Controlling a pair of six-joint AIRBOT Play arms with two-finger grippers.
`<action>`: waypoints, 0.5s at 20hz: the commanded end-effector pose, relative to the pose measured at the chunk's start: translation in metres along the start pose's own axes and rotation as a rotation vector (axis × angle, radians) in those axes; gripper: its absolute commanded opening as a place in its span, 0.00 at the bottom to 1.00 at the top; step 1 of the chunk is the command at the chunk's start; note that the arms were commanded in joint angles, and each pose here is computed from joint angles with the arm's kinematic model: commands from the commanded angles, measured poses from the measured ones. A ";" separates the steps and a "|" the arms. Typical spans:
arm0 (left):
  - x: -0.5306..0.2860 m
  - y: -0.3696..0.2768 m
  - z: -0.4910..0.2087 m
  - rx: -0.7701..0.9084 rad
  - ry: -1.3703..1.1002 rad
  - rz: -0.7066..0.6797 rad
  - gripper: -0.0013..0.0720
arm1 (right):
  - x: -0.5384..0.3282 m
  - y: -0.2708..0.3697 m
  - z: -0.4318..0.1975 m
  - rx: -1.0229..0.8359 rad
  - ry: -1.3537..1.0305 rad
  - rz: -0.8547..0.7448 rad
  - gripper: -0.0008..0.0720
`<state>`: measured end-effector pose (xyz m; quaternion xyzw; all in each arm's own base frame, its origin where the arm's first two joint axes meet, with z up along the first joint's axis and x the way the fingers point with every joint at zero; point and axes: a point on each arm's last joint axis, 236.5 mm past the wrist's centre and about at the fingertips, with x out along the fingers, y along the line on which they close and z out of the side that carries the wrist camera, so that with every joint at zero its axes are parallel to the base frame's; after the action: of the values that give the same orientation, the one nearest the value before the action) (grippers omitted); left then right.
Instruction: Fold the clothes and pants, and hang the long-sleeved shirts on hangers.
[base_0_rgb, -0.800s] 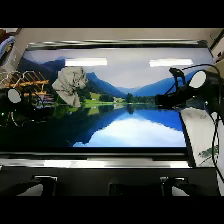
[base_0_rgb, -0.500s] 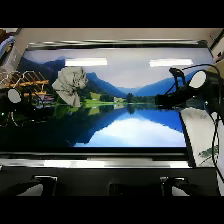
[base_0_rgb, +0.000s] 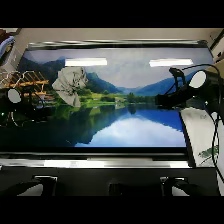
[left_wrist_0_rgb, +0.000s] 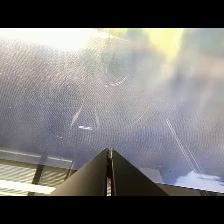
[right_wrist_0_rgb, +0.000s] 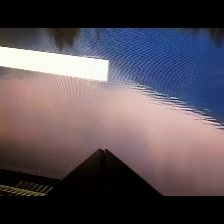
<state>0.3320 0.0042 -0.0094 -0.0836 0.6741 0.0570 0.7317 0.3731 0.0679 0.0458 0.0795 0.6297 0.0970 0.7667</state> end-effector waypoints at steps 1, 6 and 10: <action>0.000 0.000 0.000 0.000 0.000 0.000 0.04 | 0.000 0.000 0.000 0.000 0.000 0.000 0.07; 0.000 0.000 0.000 0.000 -0.001 0.000 0.04 | 0.000 0.000 0.002 0.000 -0.006 0.000 0.07; 0.000 0.000 0.000 0.000 0.000 0.000 0.04 | 0.000 0.000 0.002 0.000 -0.006 0.000 0.07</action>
<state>0.3325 0.0042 -0.0093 -0.0836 0.6733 0.0568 0.7325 0.3742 0.0678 0.0460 0.0795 0.6278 0.0966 0.7682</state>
